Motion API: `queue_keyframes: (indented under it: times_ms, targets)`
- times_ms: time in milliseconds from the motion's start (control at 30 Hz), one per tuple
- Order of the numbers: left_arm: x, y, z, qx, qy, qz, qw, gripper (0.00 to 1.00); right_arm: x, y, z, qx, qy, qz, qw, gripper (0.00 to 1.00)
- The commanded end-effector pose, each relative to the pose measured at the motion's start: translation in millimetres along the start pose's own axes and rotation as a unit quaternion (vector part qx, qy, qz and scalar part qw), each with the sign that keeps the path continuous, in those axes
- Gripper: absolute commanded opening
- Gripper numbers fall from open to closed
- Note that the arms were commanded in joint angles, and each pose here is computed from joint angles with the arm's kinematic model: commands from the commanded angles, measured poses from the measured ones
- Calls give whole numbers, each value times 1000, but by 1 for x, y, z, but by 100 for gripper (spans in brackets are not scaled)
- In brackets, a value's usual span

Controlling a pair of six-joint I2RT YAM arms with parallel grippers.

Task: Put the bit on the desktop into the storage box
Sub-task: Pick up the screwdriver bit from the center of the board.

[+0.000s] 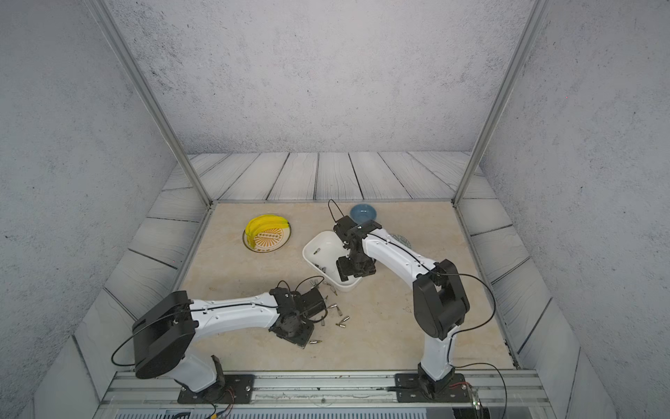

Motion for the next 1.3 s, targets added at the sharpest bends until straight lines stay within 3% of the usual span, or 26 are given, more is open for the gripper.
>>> queue_keyframes:
  times_ms: [0,333,833,900,1267]
  targets:
    - [2,7,7,-27,11,-4,1000,49,6,-3,-8,4,-4,3,1000,70]
    - [-5,8,13,-33,12,-6,999,35,10,-5,-10,5,-4,3,1000,70]
    - [-2,12,16,-48,28,-6,998,6,28,-9,-7,3,-5,7,1000,70]
    - [-4,13,12,-50,23,-4,998,0,35,-8,-6,1,-5,5,1000,70]
    - [-44,21,-53,-27,-44,3,999,0,76,-8,11,-4,3,12,1000,70]
Point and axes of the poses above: each gripper's point midway between its finger pads, its own z axis out along the fingers, its own y axis along the line the jaws close on, x = y × z, the point moved 3 cm from there along -z, back along the fingers, and after that the axes turned 11 degrees about z, right-handed, at the moved point
